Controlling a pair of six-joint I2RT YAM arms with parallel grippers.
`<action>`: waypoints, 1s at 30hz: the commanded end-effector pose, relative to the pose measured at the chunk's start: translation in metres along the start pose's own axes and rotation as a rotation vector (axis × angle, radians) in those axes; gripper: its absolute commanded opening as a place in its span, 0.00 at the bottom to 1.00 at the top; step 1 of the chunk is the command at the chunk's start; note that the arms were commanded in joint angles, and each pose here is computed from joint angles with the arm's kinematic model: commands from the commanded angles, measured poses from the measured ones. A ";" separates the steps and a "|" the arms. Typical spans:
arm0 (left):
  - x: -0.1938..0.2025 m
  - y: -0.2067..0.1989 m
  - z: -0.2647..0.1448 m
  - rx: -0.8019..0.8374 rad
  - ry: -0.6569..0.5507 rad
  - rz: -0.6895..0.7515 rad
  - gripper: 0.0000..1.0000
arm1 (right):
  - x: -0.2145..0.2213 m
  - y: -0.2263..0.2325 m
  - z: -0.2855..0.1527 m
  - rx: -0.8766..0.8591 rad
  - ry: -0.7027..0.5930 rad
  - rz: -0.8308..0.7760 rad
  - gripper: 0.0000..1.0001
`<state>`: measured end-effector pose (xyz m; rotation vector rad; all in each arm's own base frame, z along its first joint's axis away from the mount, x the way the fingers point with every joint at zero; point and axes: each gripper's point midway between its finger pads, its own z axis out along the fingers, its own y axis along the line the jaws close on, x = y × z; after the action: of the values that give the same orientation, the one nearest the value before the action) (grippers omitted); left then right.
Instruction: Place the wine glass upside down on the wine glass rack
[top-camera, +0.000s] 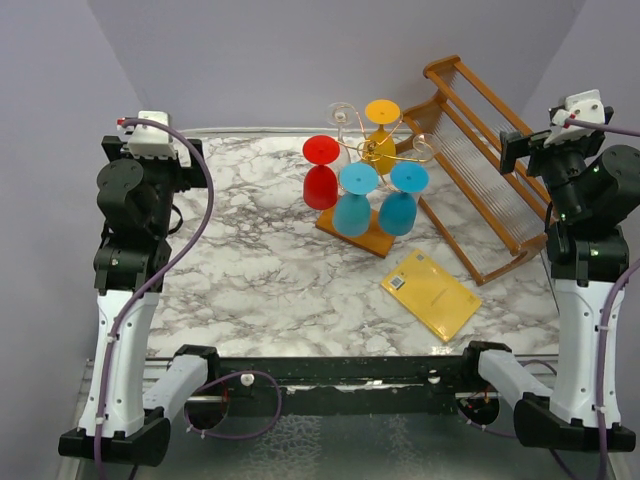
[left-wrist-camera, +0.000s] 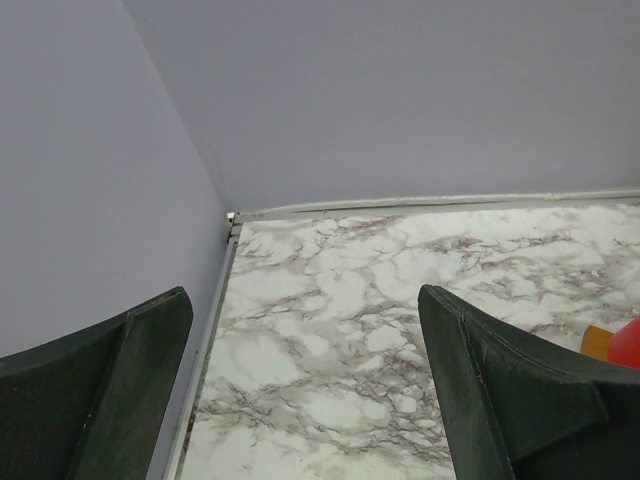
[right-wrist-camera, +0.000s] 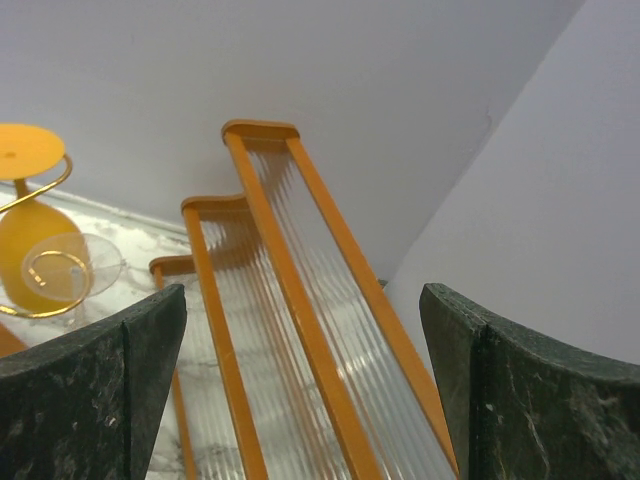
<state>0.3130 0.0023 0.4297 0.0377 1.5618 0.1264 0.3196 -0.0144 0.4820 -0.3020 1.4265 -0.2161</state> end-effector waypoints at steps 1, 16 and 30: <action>-0.010 0.002 -0.009 0.007 0.005 -0.017 0.99 | -0.012 0.009 -0.018 -0.066 0.000 -0.010 1.00; -0.021 -0.004 -0.008 0.071 0.021 0.006 0.99 | -0.002 0.019 -0.022 -0.133 0.044 0.012 1.00; -0.015 -0.012 0.000 0.120 0.052 0.002 0.99 | 0.010 0.022 -0.025 -0.127 0.083 0.068 1.00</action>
<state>0.3138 -0.0054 0.4344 0.0999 1.6401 0.0639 0.3014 -0.0035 0.4603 -0.3565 1.5383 -0.1189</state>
